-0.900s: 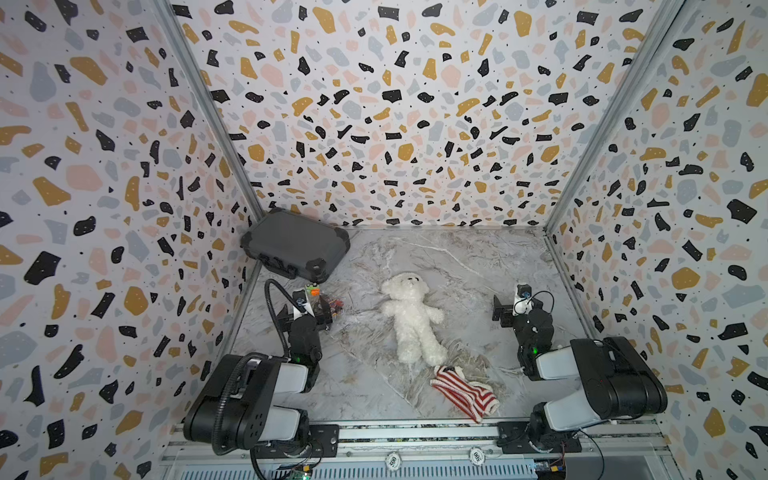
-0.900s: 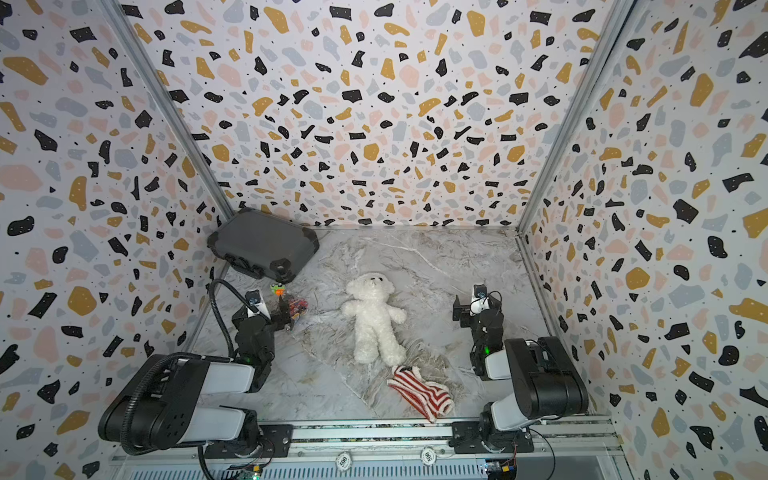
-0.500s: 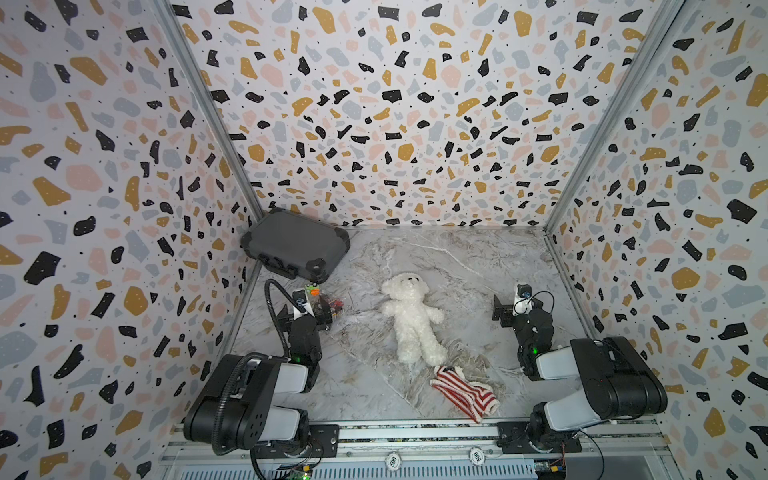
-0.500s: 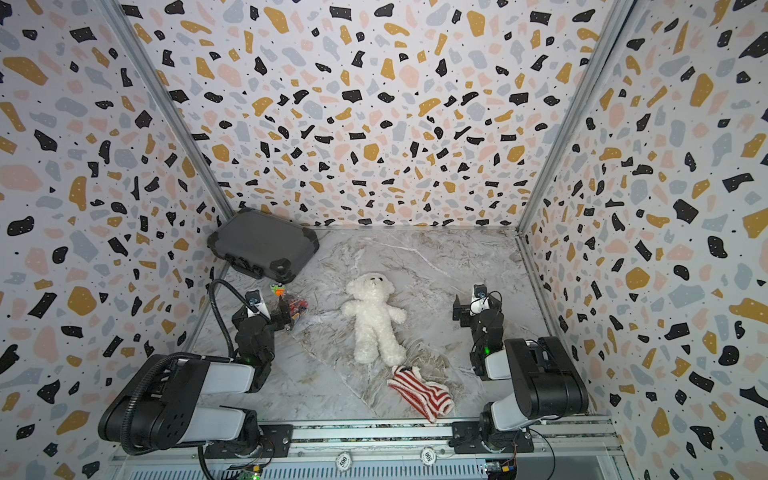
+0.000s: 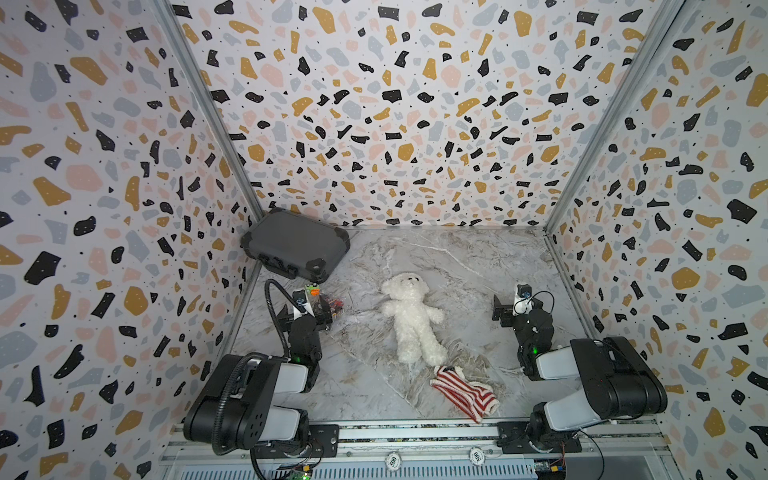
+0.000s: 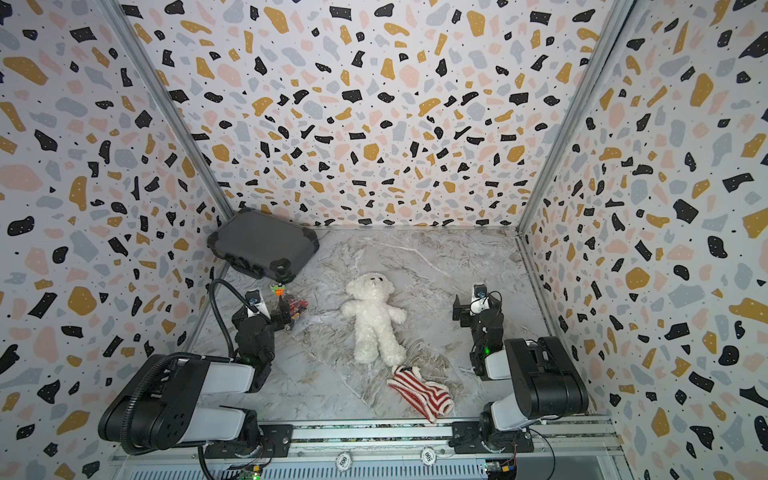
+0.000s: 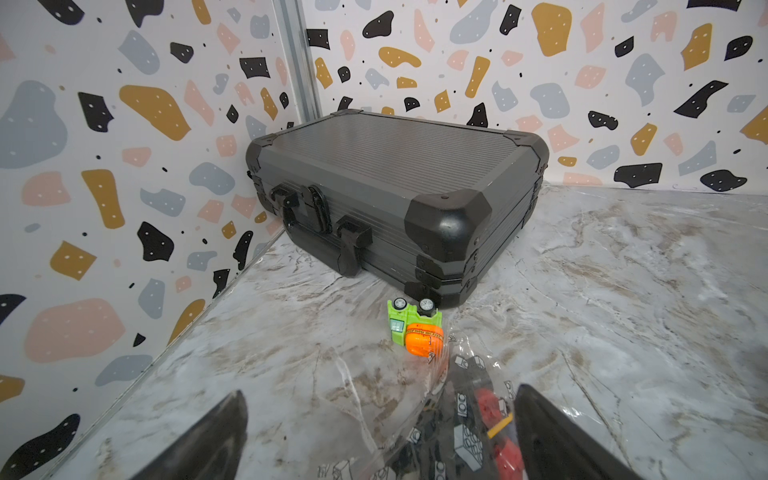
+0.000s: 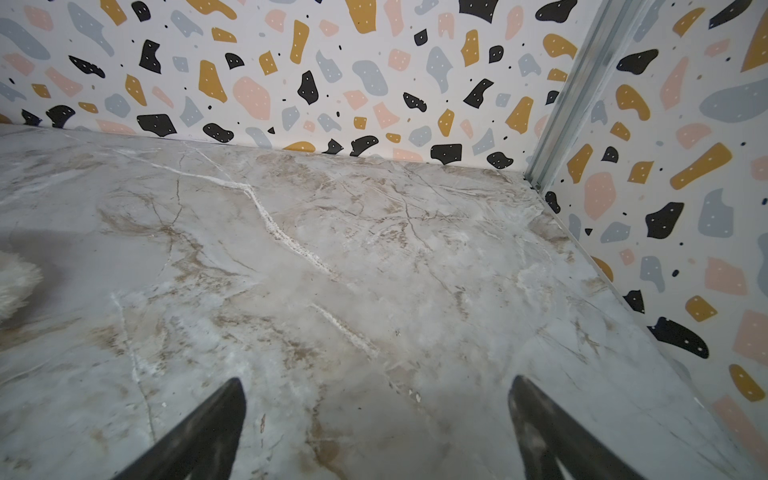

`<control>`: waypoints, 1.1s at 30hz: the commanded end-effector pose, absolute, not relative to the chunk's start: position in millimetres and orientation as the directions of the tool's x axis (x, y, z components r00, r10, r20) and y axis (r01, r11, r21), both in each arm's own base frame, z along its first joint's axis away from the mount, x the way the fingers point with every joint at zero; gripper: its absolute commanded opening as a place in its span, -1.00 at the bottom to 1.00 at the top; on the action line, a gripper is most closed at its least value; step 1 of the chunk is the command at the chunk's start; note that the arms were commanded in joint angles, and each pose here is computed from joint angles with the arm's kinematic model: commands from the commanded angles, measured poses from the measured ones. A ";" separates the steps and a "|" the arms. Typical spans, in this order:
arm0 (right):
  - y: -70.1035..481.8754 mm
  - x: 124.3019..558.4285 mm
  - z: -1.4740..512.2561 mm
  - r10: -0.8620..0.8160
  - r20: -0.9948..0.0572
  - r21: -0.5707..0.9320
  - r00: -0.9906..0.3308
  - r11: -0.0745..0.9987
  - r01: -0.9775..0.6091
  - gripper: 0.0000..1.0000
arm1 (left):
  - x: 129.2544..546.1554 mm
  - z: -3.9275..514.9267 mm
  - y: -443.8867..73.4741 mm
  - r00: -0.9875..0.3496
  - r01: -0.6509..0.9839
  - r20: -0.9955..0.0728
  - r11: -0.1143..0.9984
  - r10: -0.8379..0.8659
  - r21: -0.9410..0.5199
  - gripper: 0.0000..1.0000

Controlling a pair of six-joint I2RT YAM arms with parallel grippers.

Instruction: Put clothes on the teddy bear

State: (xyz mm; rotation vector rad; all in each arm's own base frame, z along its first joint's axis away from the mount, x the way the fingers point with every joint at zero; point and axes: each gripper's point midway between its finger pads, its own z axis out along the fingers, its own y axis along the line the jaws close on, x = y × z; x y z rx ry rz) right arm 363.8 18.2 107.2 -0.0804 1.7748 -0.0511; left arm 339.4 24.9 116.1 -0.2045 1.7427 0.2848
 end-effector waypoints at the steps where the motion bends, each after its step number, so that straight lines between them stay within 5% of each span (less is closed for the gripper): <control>1: 18.0 370.4 120.7 -0.076 -0.984 -0.073 -0.160 0.997 -0.021 0.98 | 345.0 134.6 28.7 -0.122 -0.316 -0.992 0.947 0.018 0.056 0.99; 33: 14.2 359.5 151.6 -0.053 -0.988 -0.058 -0.144 0.998 0.029 0.98 | 348.6 171.6 17.0 -0.133 -0.250 -0.991 0.968 0.005 0.039 0.99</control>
